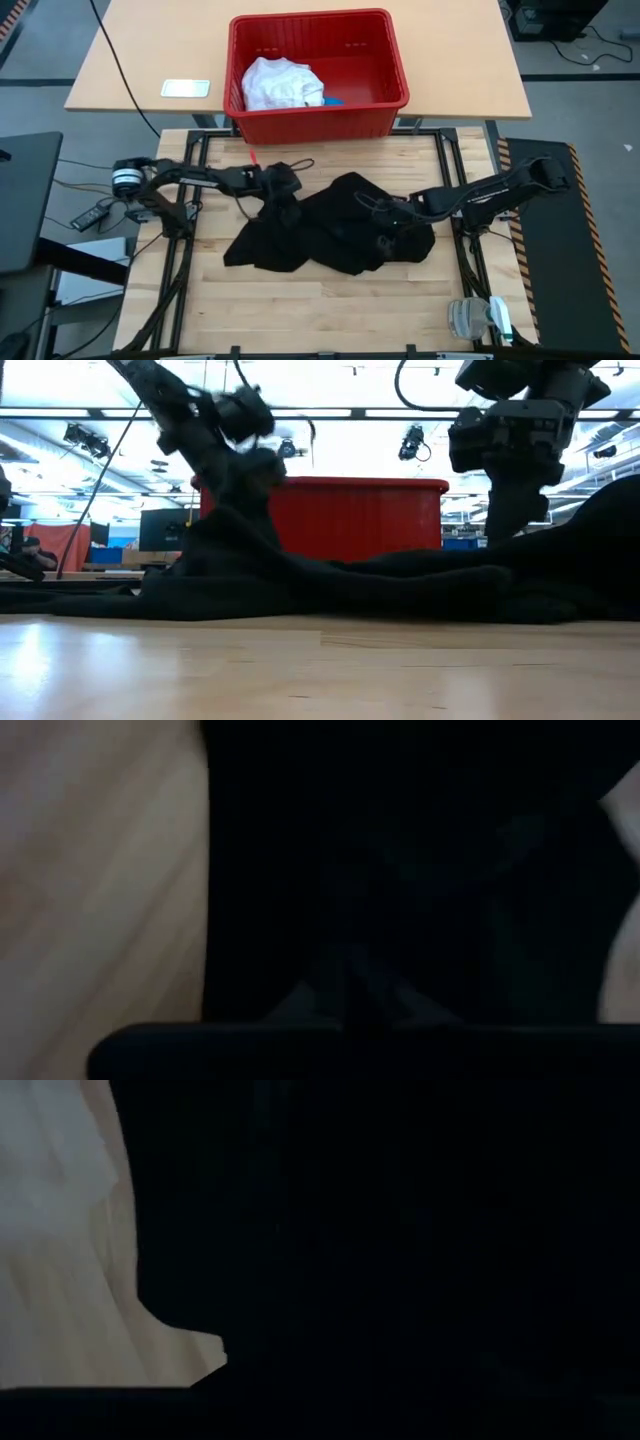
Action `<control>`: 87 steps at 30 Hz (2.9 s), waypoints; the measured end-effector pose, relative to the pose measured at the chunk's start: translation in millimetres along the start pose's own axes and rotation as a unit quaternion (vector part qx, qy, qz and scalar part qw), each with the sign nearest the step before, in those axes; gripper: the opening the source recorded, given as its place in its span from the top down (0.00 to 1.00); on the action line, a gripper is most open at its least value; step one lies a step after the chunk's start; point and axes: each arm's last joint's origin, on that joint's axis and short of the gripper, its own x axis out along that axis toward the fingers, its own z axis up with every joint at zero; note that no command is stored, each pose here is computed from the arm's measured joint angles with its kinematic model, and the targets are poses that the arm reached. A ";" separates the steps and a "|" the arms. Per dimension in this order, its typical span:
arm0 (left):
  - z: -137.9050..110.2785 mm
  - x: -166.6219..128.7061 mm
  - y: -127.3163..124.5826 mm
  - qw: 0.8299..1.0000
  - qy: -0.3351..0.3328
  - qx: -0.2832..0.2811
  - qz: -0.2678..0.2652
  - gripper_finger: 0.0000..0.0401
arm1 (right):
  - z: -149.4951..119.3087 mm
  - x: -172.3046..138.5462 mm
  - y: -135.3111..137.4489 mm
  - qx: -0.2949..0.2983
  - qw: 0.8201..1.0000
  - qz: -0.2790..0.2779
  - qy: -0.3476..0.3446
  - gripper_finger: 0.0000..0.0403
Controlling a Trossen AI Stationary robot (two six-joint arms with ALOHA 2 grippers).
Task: Fold laundry
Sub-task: Fold the black shirt
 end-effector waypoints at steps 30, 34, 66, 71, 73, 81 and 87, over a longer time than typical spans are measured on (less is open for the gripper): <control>5.2 -49.8 -15.0 0.998 -0.049 0.037 0.006 1.00 | 2.9 37.6 -17.4 -0.019 0.996 0.073 0.055 0.95; 6.9 -64.1 -16.5 0.997 -0.070 0.041 0.017 1.00 | 10.6 14.7 -8.5 -0.026 0.994 0.095 0.040 0.98; 112.0 -337.9 -72.7 0.863 -0.387 0.271 0.176 1.00 | 93.2 -318.4 36.1 -0.165 0.860 -0.300 -0.378 1.00; 113.1 -363.7 -85.5 0.877 -0.382 0.256 0.137 1.00 | 89.1 -326.0 53.3 -0.157 0.877 -0.251 -0.378 1.00; 105.2 -359.3 -89.3 0.907 -0.339 0.230 0.099 1.00 | 82.8 -318.6 58.0 -0.141 0.905 -0.204 -0.346 1.00; 46.0 -265.1 -133.7 0.992 -0.062 0.090 -0.069 1.00 | 35.9 -228.3 97.6 -0.094 0.996 0.002 -0.009 1.00; -23.8 -187.1 -193.4 0.985 0.030 -0.021 -0.167 1.00 | -20.1 -143.4 134.6 -0.093 0.982 0.106 0.122 1.00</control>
